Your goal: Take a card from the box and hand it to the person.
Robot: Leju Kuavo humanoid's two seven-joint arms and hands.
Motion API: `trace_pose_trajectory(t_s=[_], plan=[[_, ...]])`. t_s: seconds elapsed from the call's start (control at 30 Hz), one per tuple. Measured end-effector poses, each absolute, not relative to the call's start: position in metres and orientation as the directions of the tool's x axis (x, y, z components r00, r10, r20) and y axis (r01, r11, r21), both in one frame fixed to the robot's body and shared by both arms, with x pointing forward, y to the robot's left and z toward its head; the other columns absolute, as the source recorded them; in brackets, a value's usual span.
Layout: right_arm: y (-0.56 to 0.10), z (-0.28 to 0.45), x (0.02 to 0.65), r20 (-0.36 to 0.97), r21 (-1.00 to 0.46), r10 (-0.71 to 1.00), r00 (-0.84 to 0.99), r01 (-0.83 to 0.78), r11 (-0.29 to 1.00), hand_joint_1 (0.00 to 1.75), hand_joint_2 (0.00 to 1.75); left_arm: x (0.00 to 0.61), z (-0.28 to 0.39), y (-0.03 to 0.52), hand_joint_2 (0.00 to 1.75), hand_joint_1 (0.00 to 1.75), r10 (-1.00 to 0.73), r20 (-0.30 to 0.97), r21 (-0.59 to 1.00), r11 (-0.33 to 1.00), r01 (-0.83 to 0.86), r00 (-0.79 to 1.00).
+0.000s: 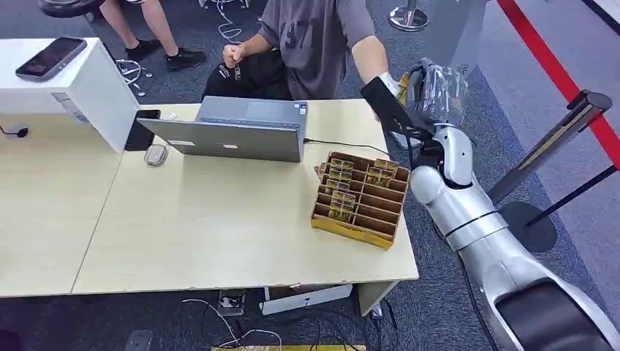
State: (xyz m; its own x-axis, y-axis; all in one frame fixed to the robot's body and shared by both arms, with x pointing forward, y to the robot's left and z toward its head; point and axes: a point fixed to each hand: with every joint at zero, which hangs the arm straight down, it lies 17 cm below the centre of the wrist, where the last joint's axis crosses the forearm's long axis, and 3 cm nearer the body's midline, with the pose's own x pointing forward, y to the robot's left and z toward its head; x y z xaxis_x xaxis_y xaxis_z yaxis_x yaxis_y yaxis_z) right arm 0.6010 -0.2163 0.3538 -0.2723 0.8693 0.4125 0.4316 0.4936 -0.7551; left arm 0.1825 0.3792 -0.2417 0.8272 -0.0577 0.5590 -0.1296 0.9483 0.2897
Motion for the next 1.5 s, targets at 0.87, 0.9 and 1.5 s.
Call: trace_pose_trajectory(t_s=[0.87,0.9,1.5], plan=[[-0.223,0.299,0.605,0.253,-0.863,0.954,-0.159,0.408,0.296,0.0,0.0,0.184,-0.242,0.377,0.0,0.0,-0.067,0.553,0.29,0.95,-0.117,0.83],[-0.222,0.298,0.604,0.248,-0.864,0.955,-0.161,0.41,0.293,0.0,0.0,0.184,-0.242,0.377,0.0,0.0,-0.067,0.553,0.29,0.95,-0.117,0.831],[-0.221,0.305,0.54,0.663,-0.553,0.676,-0.322,0.398,0.732,0.0,0.0,0.18,-0.243,0.379,0.0,0.0,-0.044,0.547,0.291,0.946,-0.141,0.836]])
